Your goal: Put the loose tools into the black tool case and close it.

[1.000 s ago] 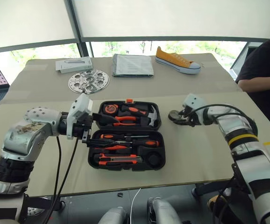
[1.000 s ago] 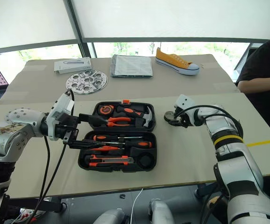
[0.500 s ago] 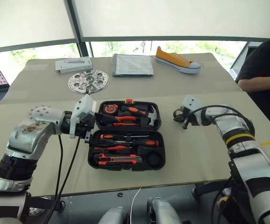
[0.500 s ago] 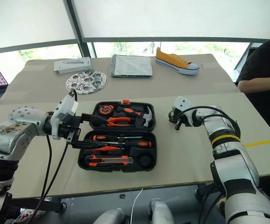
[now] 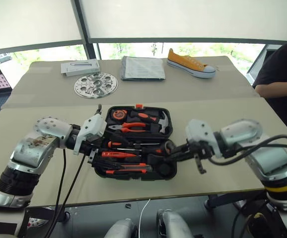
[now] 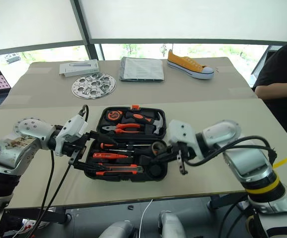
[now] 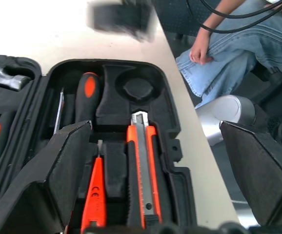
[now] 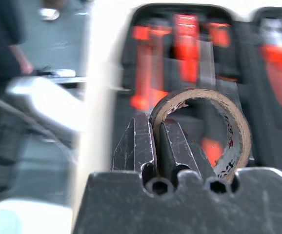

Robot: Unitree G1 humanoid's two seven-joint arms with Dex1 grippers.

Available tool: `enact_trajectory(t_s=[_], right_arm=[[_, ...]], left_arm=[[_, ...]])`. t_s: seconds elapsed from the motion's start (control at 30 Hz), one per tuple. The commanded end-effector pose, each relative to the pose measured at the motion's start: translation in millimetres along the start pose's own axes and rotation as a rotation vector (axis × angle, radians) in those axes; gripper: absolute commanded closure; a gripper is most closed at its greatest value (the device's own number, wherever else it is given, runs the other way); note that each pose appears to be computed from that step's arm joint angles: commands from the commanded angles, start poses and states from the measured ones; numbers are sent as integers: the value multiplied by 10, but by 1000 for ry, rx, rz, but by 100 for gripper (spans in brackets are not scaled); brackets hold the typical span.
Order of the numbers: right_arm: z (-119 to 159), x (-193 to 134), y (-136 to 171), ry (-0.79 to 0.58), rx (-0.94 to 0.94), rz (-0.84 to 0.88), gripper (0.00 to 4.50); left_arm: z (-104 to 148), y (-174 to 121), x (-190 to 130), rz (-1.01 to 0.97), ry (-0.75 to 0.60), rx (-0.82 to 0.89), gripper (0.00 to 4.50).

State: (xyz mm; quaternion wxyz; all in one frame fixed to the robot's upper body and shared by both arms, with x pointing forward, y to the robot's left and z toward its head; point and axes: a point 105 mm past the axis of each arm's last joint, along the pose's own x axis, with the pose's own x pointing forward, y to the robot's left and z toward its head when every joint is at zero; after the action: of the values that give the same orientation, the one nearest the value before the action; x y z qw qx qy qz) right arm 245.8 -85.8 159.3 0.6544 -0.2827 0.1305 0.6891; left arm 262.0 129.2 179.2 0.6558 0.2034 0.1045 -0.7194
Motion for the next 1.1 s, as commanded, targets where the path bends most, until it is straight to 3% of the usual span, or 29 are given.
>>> enact_trajectory(t_s=[0.03, 0.27, 0.3, 0.37, 0.63, 0.87, 0.93, 1.1], right_arm=[[-115, 111, 5, 71, -42, -30, 449], [-337, 140, 24, 151, -25, -17, 449], [-379, 136, 26, 177, -40, -16, 385], [-400, 137, 61, 188, -48, 3, 342], [-223, 100, 132, 109, -39, 40, 76], [-15, -298, -188, -40, 79, -175, 76], [-67, -471, -270, -68, 135, -277, 129], [-460, -756, -337, -28, 233, -487, 283]], left_arm=[[31, -64, -1, -42, 36, 53, 0], [13, -19, -31, -32, 45, 62, 0], [13, -14, -33, -29, 45, 65, 0], [12, -6, -34, -25, 46, 67, 0], [-4, 38, -54, 0, 54, 74, 0], [-176, 242, -264, 223, 67, -5, 0], [-295, 320, -431, 346, 69, -53, 0], [-639, 273, -780, 524, 126, -141, 140]])
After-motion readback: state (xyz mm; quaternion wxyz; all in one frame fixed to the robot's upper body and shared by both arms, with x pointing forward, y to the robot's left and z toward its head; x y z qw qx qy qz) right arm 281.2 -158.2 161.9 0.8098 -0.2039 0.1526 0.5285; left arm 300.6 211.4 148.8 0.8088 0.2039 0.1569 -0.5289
